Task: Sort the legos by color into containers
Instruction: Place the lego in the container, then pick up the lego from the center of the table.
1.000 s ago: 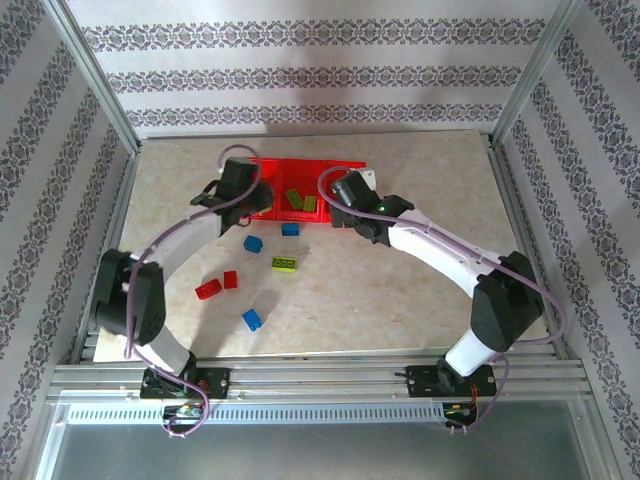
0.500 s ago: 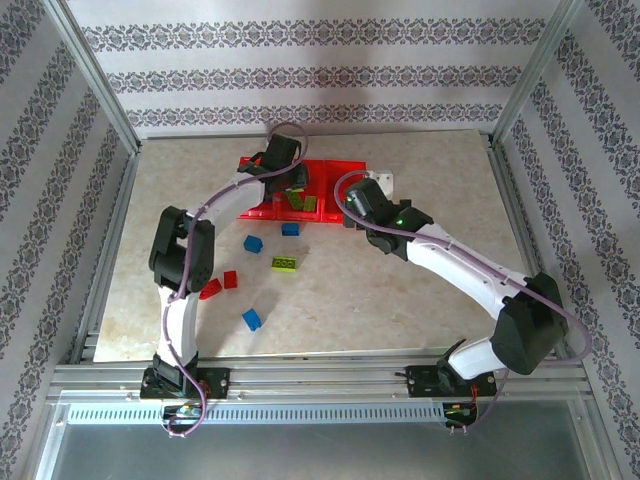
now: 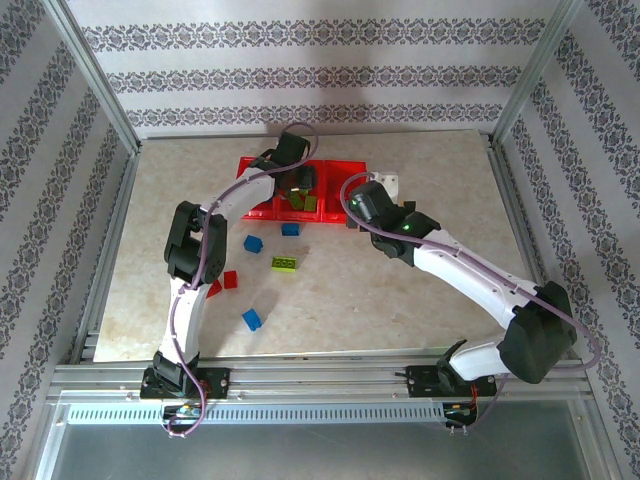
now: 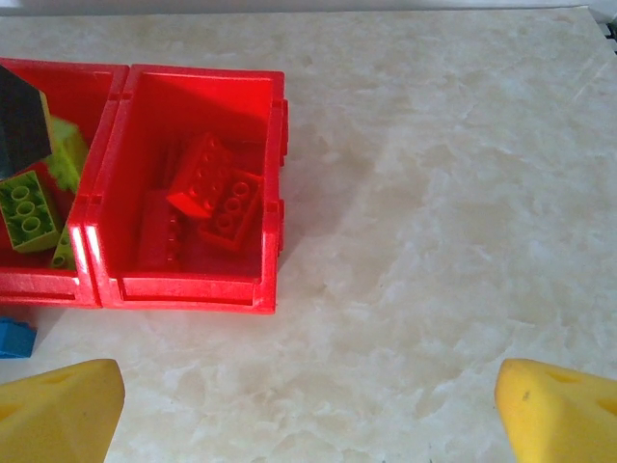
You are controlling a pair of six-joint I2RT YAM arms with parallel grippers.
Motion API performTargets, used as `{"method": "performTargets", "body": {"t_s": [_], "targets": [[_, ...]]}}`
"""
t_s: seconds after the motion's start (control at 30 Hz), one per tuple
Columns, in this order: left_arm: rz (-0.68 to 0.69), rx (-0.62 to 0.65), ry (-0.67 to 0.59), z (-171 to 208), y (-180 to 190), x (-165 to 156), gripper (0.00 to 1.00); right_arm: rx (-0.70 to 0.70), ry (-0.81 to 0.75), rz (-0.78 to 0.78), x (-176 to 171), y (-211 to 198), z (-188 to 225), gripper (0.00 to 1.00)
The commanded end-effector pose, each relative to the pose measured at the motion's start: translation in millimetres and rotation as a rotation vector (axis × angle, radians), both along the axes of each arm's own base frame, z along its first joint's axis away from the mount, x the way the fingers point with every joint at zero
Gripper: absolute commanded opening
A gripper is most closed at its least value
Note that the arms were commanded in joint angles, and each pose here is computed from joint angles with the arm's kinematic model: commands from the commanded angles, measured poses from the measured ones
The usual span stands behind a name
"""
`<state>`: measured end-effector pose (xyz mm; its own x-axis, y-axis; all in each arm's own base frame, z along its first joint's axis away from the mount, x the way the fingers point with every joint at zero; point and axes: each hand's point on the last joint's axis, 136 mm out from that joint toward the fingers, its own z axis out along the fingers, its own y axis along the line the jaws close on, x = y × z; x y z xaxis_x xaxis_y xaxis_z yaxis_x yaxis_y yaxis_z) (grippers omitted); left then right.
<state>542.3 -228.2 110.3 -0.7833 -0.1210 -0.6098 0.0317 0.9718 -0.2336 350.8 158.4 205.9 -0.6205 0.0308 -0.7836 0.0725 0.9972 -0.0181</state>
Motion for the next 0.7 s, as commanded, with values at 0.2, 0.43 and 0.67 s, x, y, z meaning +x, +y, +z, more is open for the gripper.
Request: {"method": "performTargets", "body": {"t_s": [0.2, 0.43, 0.67], "targets": [[-0.024, -0.030, -0.054, 46, 3, -31, 0.62, 0.004, -0.044, -0.056, -4, -11, 7, 0.98], [0.020, -0.006, -0.024, 49, 40, -95, 0.71, -0.005, -0.046, -0.077, -1, -15, 5, 0.98], [0.094, 0.022, 0.089, 19, 75, -161, 0.80, 0.014, -0.046, -0.080, 2, -10, 1, 0.98]]}}
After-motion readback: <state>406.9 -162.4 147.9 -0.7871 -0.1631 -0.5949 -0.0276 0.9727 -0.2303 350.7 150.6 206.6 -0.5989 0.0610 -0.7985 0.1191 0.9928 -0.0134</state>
